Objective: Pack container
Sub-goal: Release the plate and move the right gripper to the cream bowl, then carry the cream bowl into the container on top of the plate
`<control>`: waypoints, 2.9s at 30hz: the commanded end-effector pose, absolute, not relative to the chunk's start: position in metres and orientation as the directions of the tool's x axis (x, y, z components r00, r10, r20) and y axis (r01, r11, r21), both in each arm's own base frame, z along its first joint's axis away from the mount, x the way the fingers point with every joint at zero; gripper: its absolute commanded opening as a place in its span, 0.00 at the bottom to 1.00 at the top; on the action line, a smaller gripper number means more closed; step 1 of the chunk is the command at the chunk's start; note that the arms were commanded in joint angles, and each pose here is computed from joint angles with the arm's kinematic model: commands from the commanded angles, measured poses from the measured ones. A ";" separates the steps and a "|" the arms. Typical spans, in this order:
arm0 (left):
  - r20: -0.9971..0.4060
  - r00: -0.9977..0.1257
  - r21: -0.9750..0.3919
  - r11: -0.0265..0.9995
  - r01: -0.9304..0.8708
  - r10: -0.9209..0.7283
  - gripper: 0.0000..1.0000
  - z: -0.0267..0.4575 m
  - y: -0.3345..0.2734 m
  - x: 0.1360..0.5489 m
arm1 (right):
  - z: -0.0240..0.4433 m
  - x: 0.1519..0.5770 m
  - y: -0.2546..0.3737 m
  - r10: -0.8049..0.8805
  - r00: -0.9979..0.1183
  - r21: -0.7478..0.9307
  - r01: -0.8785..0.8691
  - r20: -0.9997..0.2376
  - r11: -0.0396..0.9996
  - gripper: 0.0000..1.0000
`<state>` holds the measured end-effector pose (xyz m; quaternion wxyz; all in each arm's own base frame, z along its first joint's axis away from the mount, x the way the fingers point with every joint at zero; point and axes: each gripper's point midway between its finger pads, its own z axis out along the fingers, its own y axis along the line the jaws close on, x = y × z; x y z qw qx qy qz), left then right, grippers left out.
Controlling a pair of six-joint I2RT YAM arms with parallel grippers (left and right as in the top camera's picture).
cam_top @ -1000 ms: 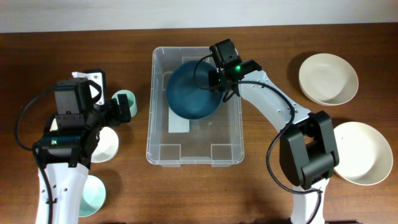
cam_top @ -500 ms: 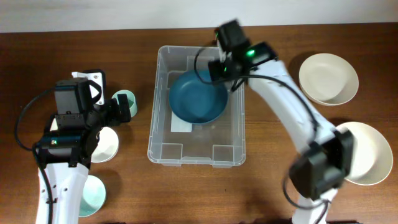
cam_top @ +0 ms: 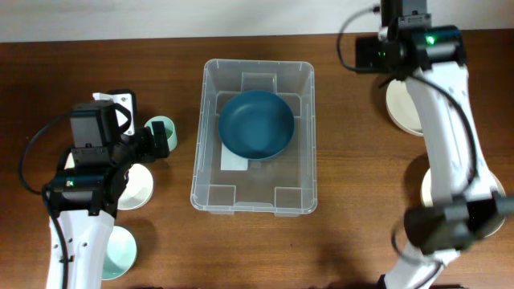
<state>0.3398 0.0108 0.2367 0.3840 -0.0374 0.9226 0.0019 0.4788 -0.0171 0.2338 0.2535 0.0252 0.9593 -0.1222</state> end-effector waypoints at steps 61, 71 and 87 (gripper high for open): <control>-0.721 -0.688 -0.028 0.996 -0.086 -0.079 0.99 0.244 0.014 0.342 | 0.047 0.497 -0.120 0.208 -0.960 -0.278 0.255 -0.188 0.926 0.04; -0.721 -0.688 -0.028 0.996 -0.086 -0.079 0.99 0.245 0.014 0.342 | 0.214 0.512 -0.040 -0.041 -0.896 -0.174 0.041 -0.442 0.984 0.04; -0.721 -0.688 -0.028 0.996 -0.086 -0.079 0.99 0.245 0.014 0.342 | 0.273 0.423 0.239 -0.635 -0.599 -0.245 -0.604 -0.488 0.758 0.04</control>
